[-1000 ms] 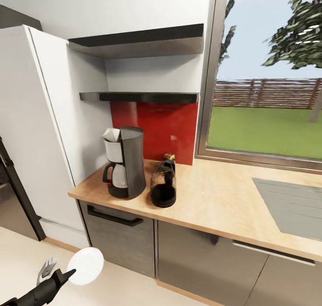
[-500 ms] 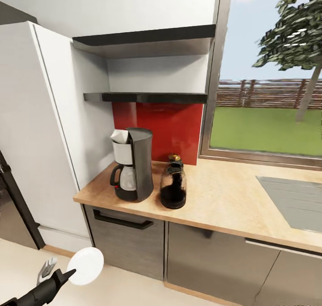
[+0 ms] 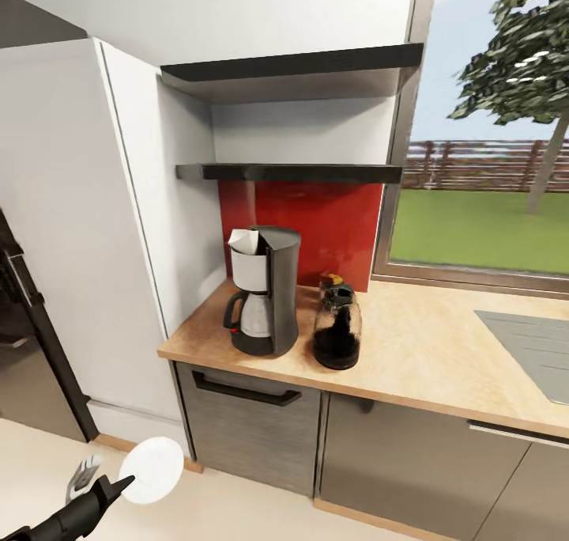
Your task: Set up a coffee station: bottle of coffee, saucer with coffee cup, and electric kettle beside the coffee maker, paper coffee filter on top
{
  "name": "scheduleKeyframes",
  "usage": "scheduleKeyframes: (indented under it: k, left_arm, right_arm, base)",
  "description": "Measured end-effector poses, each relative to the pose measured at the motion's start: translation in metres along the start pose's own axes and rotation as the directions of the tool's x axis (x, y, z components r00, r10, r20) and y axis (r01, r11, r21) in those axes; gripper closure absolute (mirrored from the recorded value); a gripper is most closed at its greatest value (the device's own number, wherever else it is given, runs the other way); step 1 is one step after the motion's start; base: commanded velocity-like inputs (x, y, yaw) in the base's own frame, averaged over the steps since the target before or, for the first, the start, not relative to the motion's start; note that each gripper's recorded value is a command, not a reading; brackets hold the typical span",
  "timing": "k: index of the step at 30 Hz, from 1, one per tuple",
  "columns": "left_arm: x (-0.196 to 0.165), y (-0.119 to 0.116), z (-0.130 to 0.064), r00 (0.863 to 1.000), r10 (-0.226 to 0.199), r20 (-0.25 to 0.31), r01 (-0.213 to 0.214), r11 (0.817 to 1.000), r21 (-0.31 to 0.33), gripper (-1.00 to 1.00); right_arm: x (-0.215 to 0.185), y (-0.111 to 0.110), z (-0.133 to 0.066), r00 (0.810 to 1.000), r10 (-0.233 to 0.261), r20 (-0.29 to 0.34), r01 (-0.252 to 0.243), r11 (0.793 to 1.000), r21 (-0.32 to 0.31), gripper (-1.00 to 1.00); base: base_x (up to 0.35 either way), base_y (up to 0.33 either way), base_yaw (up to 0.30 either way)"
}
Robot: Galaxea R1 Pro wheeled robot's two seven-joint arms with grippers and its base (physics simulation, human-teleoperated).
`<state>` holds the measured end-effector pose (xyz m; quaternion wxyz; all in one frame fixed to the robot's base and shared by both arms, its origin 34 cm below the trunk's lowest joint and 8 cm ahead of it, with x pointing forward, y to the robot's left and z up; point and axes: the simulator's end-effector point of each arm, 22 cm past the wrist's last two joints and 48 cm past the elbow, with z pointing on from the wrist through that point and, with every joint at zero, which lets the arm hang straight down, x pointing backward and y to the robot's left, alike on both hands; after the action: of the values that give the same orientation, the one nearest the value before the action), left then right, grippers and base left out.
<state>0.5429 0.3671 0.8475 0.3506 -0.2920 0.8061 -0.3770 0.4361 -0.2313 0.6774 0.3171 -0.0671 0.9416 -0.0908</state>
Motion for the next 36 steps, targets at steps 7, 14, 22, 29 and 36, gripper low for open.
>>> scheduleKeyframes:
  k: [7, 14, 22, 29, 36]
  left_arm:
    - [0.004, -0.009, 0.008, 1.0, 0.006, -0.012, -0.006, 1.0, 0.014, 1.0]
    - [-0.022, -0.11, 0.038, 0.988, 0.125, -0.087, -0.116, 0.988, 0.103, 1.0]
    - [-0.114, -0.188, 0.055, 0.977, 0.214, -0.003, -0.214, 0.976, 0.038, 1.0]
    - [-0.134, -0.192, 0.054, 0.975, 0.222, 0.017, -0.221, 0.975, -0.013, 1.0]
    - [-0.119, -0.171, 0.066, 0.989, 0.143, 0.025, -0.141, 0.987, -0.084, 1.0]
  right_arm:
    - [0.0, -0.001, 0.0, 1.0, 0.003, 0.0, -0.003, 1.0, 0.003, -1.0]
    - [0.0, -0.002, 0.0, 1.0, 0.007, -0.002, -0.007, 1.0, 0.006, -1.0]
    - [0.001, -0.003, 0.0, 1.0, -0.001, -0.002, 0.001, 1.0, 0.005, -1.0]
    - [0.001, -0.004, 0.001, 1.0, -0.001, -0.002, 0.001, 1.0, 0.005, -1.0]
    - [0.001, -0.004, 0.0, 1.0, 0.003, -0.002, -0.003, 1.0, 0.007, -1.0]
  base:
    - [0.0, 0.089, -0.003]
    - [0.0, 0.002, -0.206]
    - [0.0, 0.0, -0.038]
    - [0.0, 0.0, -0.001]
    - [0.0, 0.0, -0.012]
